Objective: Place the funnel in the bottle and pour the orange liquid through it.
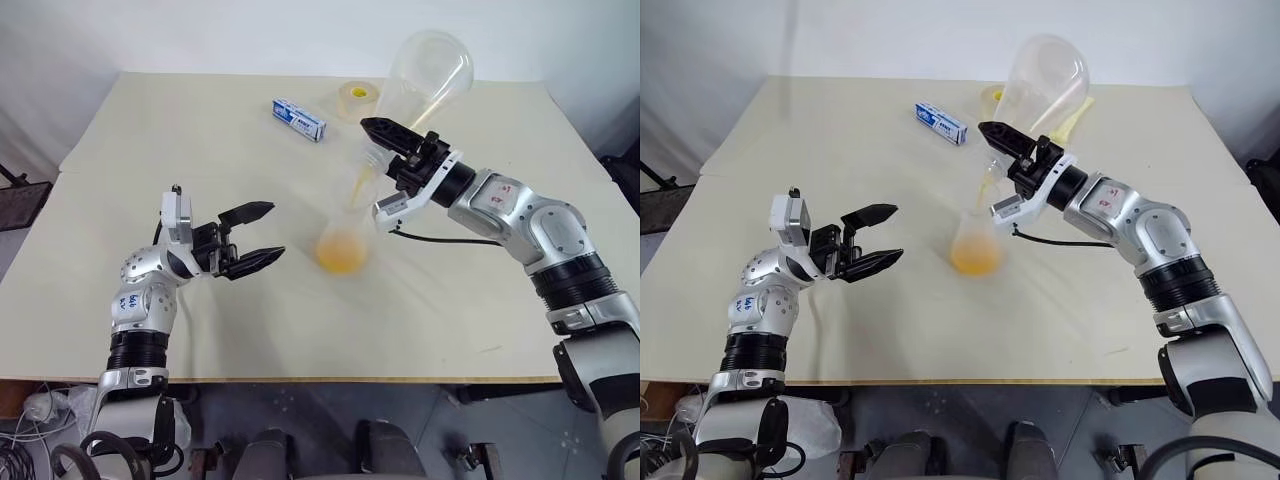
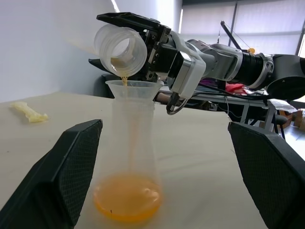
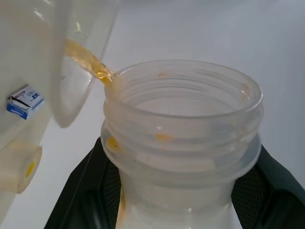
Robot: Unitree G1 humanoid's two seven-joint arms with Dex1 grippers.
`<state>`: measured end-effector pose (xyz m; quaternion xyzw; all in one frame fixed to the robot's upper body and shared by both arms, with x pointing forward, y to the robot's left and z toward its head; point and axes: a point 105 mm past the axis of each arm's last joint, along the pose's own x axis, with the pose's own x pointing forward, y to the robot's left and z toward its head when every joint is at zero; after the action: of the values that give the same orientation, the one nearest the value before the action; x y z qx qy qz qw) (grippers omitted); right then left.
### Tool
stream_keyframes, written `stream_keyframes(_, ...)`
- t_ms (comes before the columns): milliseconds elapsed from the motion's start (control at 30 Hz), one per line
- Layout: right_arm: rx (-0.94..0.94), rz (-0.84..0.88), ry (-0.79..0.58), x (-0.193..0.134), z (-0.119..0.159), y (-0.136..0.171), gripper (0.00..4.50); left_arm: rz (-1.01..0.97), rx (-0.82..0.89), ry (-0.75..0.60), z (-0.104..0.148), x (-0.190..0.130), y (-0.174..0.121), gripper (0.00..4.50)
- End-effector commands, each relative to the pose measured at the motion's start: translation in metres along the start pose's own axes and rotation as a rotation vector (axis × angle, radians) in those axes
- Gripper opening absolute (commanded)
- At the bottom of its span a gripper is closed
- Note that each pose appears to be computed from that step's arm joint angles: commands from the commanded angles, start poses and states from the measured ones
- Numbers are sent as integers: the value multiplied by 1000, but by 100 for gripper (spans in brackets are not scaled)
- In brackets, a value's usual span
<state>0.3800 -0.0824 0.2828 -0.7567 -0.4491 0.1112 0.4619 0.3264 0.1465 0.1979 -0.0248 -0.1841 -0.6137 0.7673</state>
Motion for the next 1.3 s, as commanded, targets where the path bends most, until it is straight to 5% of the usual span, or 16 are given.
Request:
stream_keyframes(33, -41, -53, -7, 0, -6, -18, 254, -14, 41, -11, 10, 0, 0, 450)
stream_keyframes(933, 22, -107, 18, -4, -9, -26, 254, -26, 41, 2, 9, 3, -1, 450)
stream_keyframes(1167, 482, -199, 87, -14, -14, -39, 254, 50, 48, 37, 6, 3, 11, 450)
stream_keyframes(1300, 816, -251, 236, -22, -39, -39, 254, 63, 55, 53, 5, 3, 13, 450)
